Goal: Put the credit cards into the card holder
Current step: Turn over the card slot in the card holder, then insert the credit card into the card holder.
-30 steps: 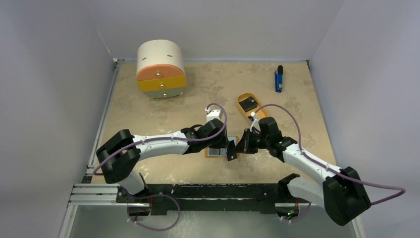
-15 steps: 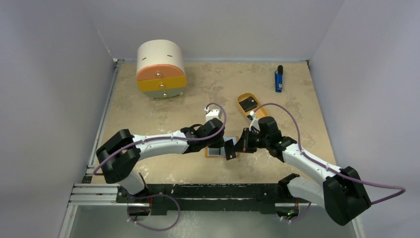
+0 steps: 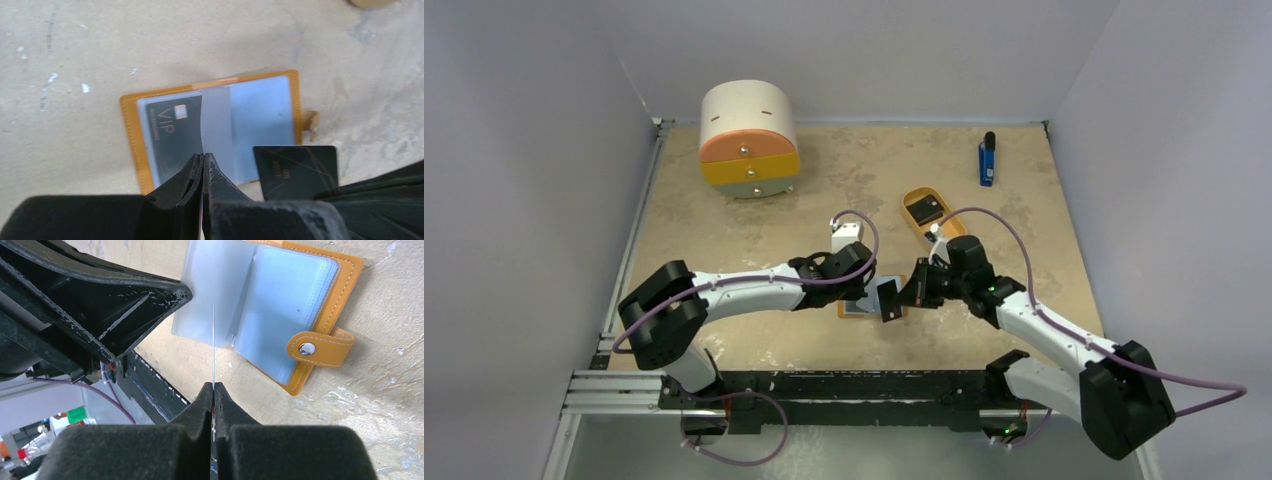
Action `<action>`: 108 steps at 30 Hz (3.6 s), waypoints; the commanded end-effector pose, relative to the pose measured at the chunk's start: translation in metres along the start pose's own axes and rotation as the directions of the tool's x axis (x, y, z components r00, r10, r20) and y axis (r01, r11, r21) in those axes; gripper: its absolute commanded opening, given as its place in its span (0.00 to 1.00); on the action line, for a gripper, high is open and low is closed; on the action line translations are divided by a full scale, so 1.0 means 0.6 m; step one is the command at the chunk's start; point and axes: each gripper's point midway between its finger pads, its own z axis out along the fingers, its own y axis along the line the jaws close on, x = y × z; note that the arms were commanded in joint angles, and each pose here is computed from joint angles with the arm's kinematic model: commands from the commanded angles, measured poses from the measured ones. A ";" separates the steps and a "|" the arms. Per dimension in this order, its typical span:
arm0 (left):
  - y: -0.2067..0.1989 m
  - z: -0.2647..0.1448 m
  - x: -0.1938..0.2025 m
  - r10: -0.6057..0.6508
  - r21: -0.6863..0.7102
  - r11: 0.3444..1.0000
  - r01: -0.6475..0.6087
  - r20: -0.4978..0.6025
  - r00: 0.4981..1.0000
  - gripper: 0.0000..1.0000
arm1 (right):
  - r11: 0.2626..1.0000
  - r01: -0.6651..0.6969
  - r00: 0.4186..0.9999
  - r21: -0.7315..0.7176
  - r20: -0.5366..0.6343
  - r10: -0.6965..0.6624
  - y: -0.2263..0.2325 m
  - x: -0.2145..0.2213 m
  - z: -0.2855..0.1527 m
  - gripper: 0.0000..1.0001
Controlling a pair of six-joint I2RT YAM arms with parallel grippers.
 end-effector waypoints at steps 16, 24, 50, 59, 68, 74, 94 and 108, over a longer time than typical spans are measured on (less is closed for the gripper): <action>0.106 -0.002 0.010 0.029 -0.225 0.974 -0.016 0.055 0.998 0.00 | 0.994 -0.079 0.996 -0.076 0.031 0.082 0.037 -0.041 0.046 0.00; 0.107 0.002 0.018 0.019 -0.220 0.975 -0.009 0.045 0.999 0.00 | 0.990 -0.094 0.996 -0.106 -0.020 0.092 0.046 -0.032 0.066 0.00; 0.107 0.003 0.027 0.007 -0.209 0.978 0.000 0.032 0.999 0.00 | 0.987 -0.137 0.990 -0.079 -0.025 0.135 0.034 -0.039 0.096 0.00; 0.109 0.004 0.028 0.006 -0.214 0.977 0.001 0.030 1.000 0.00 | 0.989 -0.114 0.993 -0.095 -0.035 0.111 0.040 -0.038 0.096 0.00; 0.108 0.004 0.028 0.008 -0.214 0.977 -0.001 0.030 1.000 0.00 | 0.987 -0.147 0.988 -0.059 -0.059 0.143 0.025 -0.027 0.105 0.00; 0.110 0.003 0.028 0.008 -0.216 0.977 -0.001 0.030 1.000 0.00 | 0.987 -0.151 0.987 -0.044 -0.066 0.148 0.017 -0.021 0.109 0.00; 0.104 0.008 0.037 -0.006 -0.199 0.980 0.008 0.009 1.000 0.00 | 0.977 -0.205 0.979 -0.059 -0.015 0.204 0.016 -0.035 0.128 0.00; 0.103 0.001 0.033 -0.006 -0.197 0.980 0.008 0.009 1.000 0.00 | 0.974 -0.225 0.974 -0.033 -0.018 0.225 0.006 -0.020 0.152 0.00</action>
